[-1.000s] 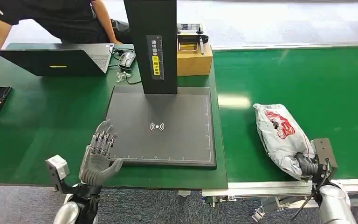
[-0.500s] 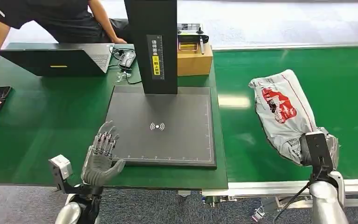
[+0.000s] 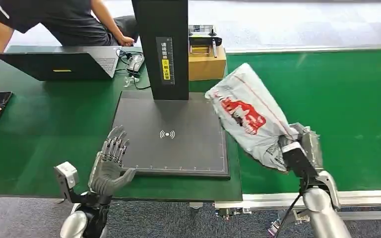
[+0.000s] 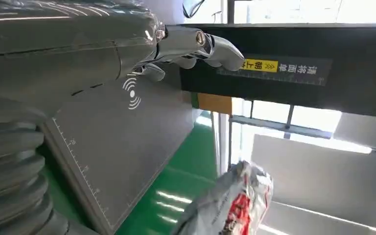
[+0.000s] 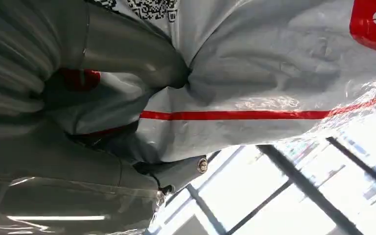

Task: Moved the parcel from conveyor to table for the left to box.

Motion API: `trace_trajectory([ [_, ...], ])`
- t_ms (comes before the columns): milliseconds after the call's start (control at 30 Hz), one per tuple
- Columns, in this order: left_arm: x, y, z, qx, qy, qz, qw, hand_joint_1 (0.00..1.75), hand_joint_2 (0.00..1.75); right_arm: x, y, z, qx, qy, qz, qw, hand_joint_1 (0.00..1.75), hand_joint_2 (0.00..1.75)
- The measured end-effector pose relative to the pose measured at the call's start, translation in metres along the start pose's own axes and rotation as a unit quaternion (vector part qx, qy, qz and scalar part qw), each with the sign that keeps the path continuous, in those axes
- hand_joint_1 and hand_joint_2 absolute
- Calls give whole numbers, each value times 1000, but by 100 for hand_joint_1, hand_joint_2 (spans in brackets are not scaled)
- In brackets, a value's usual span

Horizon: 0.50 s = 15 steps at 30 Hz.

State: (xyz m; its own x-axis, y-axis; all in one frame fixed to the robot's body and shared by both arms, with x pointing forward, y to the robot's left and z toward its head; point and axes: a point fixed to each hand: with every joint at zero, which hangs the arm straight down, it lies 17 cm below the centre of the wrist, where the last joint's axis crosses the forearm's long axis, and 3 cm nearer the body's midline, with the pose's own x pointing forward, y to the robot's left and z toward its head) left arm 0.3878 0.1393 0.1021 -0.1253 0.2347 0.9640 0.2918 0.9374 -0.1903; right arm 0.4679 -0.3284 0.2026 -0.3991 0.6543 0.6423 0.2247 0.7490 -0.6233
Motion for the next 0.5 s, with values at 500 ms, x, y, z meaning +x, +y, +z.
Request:
trace_trajectory([
  [500, 0, -6, -5, -14, -7, 8, 1000, 0, 175, 18, 145, -36, 308, -40, -43, 950, 175, 175],
])
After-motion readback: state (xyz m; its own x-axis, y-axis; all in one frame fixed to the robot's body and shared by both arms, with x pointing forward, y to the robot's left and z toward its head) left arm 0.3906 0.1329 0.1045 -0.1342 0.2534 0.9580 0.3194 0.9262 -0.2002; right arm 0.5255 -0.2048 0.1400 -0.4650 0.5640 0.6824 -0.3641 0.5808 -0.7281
